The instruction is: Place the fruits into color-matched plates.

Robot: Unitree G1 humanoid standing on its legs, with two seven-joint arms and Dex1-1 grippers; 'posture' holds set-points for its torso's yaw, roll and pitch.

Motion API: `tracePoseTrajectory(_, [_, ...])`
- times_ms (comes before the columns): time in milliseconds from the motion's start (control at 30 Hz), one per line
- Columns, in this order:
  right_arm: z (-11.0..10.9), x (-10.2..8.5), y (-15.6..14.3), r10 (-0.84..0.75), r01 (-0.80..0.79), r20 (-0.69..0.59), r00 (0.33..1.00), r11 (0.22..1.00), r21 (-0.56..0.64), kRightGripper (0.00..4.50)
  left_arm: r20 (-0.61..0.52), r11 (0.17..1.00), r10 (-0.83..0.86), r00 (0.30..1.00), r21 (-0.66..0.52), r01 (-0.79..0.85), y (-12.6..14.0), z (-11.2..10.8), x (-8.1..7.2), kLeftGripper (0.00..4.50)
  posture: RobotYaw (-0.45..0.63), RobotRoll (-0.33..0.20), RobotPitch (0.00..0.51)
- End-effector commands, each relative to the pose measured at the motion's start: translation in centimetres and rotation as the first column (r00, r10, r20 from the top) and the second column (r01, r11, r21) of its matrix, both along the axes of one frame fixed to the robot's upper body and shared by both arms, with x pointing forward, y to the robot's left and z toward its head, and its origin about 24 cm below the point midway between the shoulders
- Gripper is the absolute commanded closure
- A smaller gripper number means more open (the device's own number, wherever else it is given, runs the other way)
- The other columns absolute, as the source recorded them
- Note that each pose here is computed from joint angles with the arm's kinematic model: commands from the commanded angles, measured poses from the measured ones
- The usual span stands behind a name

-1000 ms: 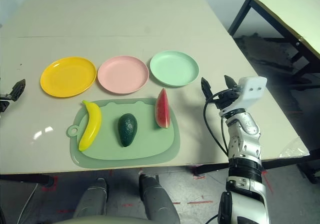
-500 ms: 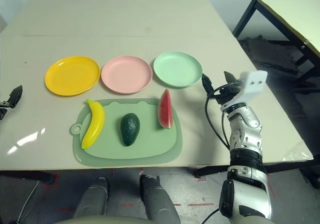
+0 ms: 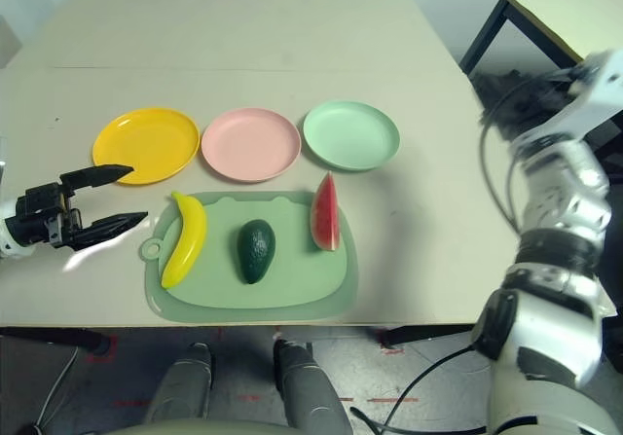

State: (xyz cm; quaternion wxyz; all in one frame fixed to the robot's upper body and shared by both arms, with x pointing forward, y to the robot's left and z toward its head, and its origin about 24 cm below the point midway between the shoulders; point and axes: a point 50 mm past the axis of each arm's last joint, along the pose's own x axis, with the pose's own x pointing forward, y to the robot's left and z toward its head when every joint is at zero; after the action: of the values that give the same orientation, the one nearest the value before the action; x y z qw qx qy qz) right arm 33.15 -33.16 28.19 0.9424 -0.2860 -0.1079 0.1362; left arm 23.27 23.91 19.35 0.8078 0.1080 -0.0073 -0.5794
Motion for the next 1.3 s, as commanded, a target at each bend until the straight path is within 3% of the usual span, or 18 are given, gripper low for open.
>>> tracePoseTrajectory(33, [-0.7,0.4,4.2,0.228,-0.3,-0.208,0.951,0.84,-0.452,0.0,-0.017,0.993,-0.106,0.994,0.058,0.106,-1.1,-0.9,-0.2,0.03,-0.02,0.0,0.2])
tracePoseTrajectory(100, [-0.4,0.3,6.1,0.309,-0.422,-0.287,0.907,0.656,-0.626,0.0,-0.022,0.988,-0.135,0.991,0.078,0.136,-1.3,-1.5,-0.2,0.03,-0.04,0.0,0.197])
tracePoseTrajectory(167, [0.0,0.2,8.4,0.391,-0.491,-0.338,0.856,0.412,-0.767,0.0,-0.022,0.98,-0.164,0.986,0.109,0.165,-1.5,-2.0,-0.1,0.03,-0.04,0.0,0.196])
tracePoseTrajectory(233, [-0.4,0.1,9.6,0.405,-0.544,-0.44,0.801,0.186,-0.818,0.0,-0.018,0.979,-0.168,0.986,0.114,0.169,-1.7,-2.2,0.2,0.03,-0.04,0.0,0.193])
tracePoseTrajectory(400, [-1.6,-0.2,12.1,0.447,-0.588,-0.571,0.689,-0.116,-0.8,0.0,-0.005,0.985,-0.147,0.989,0.091,0.147,-2.3,-2.5,0.3,0.03,-0.03,0.0,0.189])
tracePoseTrajectory(600, [-1.9,-0.2,14.4,0.48,-0.573,-0.631,0.609,-0.284,-0.769,0.0,-0.014,0.989,-0.11,0.994,0.1,0.111,-2.0,-2.7,0.3,0.03,-0.02,0.0,0.188])
tracePoseTrajectory(733, [-2.8,-0.3,15.8,0.506,-0.567,-0.66,0.555,-0.351,-0.746,0.0,-0.015,0.989,-0.106,0.994,0.105,0.107,-2.0,-2.6,0.4,0.03,-0.01,0.0,0.186])
tracePoseTrajectory(1067, [-6.0,-1.1,18.6,0.514,-0.607,-0.749,0.418,-0.455,-0.652,0.0,-0.017,0.992,-0.094,0.995,0.08,0.095,-2.9,-2.9,0.9,0.03,-0.01,0.0,0.189])
tracePoseTrajectory(1300, [-8.8,-1.4,18.1,0.447,-0.651,-0.818,0.361,-0.508,-0.564,0.0,-0.01,0.994,-0.082,0.997,0.065,0.082,-3.2,-2.8,0.7,0.03,0.0,0.0,0.195])
